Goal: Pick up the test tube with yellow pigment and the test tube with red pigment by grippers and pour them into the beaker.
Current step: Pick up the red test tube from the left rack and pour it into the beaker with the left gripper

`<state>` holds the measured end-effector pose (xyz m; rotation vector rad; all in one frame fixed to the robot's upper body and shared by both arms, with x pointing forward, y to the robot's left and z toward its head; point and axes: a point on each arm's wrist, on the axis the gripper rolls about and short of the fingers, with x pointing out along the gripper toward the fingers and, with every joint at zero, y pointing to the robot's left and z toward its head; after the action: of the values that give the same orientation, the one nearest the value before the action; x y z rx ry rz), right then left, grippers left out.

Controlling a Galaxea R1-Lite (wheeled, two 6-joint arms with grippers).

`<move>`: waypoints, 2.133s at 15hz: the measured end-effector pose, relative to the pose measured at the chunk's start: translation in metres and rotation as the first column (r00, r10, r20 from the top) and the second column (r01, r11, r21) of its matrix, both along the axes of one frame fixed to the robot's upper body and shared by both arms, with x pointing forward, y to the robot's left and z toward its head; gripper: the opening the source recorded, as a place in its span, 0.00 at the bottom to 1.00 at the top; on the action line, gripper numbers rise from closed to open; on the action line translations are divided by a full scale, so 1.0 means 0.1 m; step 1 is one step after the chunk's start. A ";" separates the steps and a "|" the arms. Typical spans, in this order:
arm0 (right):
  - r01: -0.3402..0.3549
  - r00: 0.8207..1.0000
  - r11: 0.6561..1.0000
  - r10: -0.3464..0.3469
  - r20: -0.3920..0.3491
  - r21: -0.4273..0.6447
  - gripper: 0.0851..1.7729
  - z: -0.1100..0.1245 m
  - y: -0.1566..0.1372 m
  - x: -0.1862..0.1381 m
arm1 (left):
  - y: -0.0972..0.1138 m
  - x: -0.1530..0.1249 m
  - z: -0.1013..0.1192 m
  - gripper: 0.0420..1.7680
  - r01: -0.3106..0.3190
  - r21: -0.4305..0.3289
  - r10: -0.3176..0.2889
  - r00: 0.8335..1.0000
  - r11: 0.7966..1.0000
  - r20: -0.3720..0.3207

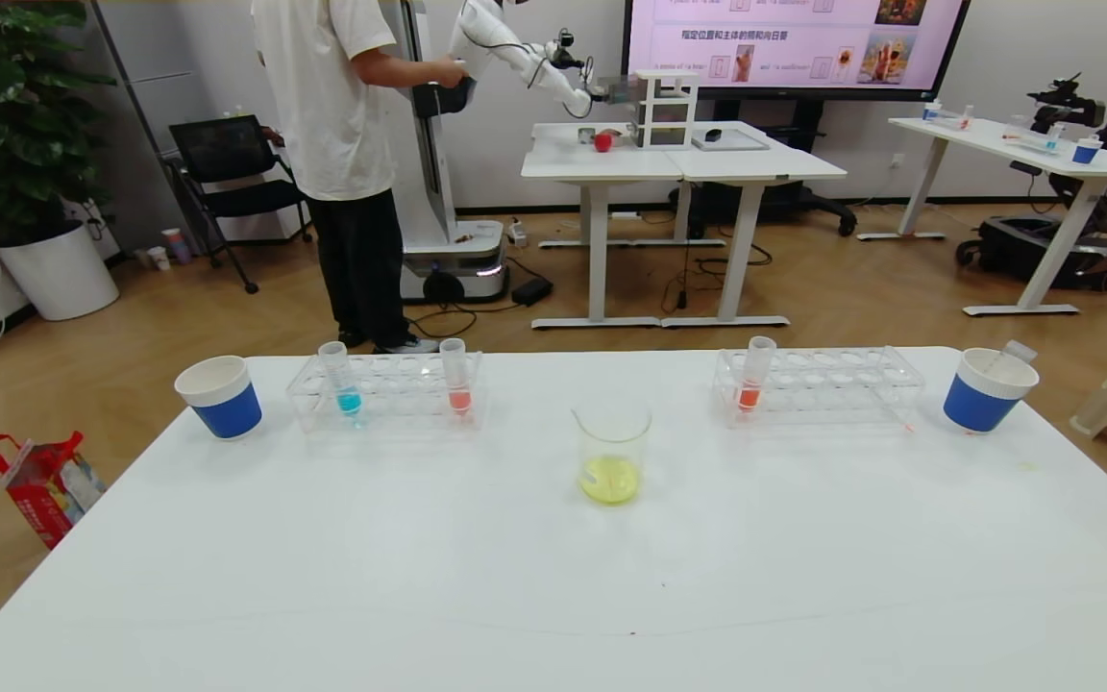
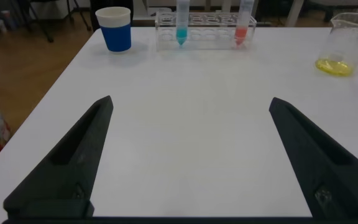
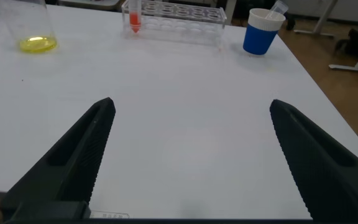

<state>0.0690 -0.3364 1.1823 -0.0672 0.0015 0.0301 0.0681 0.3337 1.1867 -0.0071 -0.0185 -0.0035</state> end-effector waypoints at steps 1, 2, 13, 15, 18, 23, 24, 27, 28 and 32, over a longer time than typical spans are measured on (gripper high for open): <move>0.000 1.000 1.000 0.000 0.000 0.000 0.98 0.00 0.00 0.00 | 0.00 -0.02 0.08 0.99 0.000 -0.001 0.000 1.000 1.000 0.021; 0.000 1.000 1.000 0.000 -0.001 0.000 0.98 0.00 0.00 0.00 | 0.00 -0.03 0.18 0.99 -0.001 -0.003 0.001 0.999 1.000 0.034; 0.000 1.000 1.000 0.000 -0.001 0.000 0.98 0.00 0.00 0.00 | -0.04 1.49 1.39 0.99 0.015 -0.006 -0.015 0.996 1.000 0.087; 0.000 1.000 1.000 0.000 -0.001 0.000 0.98 0.00 0.00 0.00 | -0.09 1.88 1.35 0.99 0.004 -0.011 -0.003 0.997 1.000 0.083; 0.000 1.000 1.000 0.000 -0.001 0.000 0.98 0.00 0.00 0.00 | -0.33 2.38 1.18 0.99 -0.013 -0.031 0.014 0.998 0.999 0.056; 0.000 1.000 1.000 0.000 -0.001 0.000 0.98 0.00 0.00 0.00 | -0.72 2.77 0.89 0.99 0.031 -0.031 -0.031 0.999 0.999 -0.009; 0.000 1.000 1.000 0.000 -0.001 0.000 0.98 0.00 0.00 0.00 | -0.77 2.82 0.84 0.99 0.044 -0.034 -0.044 0.999 0.998 -0.017; 0.000 1.000 1.000 0.000 -0.001 0.000 0.98 0.00 0.00 0.00 | -0.95 2.97 0.69 0.99 0.017 -0.045 -0.018 1.000 0.999 -0.006; 0.000 1.000 1.000 0.000 -0.001 0.001 0.98 0.00 0.00 0.00 | -1.01 3.02 0.64 0.99 0.013 -0.050 -0.013 1.000 0.999 0.001; 0.000 1.000 1.000 0.000 -0.001 0.000 0.98 0.00 0.00 0.00 | -1.23 3.20 0.34 0.99 0.041 -0.047 -0.041 0.999 0.998 -0.003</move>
<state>0.0691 -0.3364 1.1820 -0.0668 0.0028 0.0301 0.3883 0.2103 1.2211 -0.0545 -0.0142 -0.0444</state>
